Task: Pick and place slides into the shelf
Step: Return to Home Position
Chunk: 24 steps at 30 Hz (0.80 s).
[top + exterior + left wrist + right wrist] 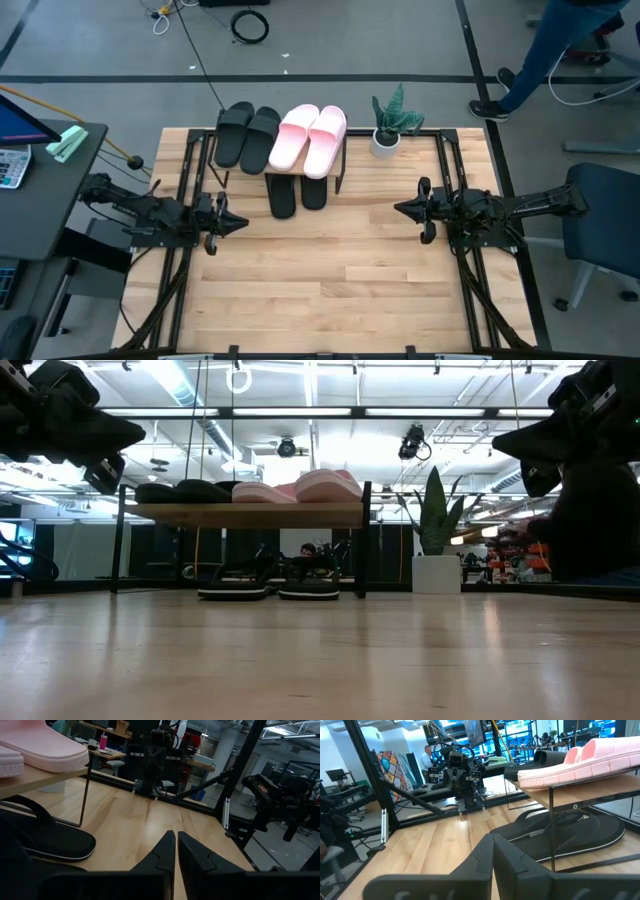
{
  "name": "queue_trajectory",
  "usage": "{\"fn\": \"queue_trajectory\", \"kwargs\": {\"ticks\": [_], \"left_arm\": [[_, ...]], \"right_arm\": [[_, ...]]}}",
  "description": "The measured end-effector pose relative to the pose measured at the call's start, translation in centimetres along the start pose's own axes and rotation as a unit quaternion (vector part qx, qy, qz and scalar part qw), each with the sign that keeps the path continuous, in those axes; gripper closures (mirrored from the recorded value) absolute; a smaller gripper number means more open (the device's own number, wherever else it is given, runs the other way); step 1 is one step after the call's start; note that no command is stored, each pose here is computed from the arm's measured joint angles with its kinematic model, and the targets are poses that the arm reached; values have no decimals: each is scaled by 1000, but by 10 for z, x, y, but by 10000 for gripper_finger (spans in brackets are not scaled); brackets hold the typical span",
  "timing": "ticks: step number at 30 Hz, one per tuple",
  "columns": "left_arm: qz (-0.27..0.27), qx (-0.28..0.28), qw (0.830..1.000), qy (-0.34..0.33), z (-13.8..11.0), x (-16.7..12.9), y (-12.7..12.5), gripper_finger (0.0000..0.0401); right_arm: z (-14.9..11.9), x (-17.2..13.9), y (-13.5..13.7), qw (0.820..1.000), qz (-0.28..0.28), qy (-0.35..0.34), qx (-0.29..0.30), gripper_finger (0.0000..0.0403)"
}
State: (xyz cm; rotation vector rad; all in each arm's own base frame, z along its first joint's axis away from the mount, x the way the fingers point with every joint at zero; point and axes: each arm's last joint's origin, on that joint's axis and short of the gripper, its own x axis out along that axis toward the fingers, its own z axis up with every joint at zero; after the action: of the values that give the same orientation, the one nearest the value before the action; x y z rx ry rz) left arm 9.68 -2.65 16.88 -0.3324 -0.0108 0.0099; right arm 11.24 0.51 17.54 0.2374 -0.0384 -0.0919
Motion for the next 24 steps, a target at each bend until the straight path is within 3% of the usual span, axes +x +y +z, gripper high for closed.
{"fn": "queue_trajectory", "kwargs": {"ticks": [24], "left_arm": [[0,0,1000,-1,0,0,0,374]], "right_arm": [[1,0,0,1000,0,-1,0,389]]}}
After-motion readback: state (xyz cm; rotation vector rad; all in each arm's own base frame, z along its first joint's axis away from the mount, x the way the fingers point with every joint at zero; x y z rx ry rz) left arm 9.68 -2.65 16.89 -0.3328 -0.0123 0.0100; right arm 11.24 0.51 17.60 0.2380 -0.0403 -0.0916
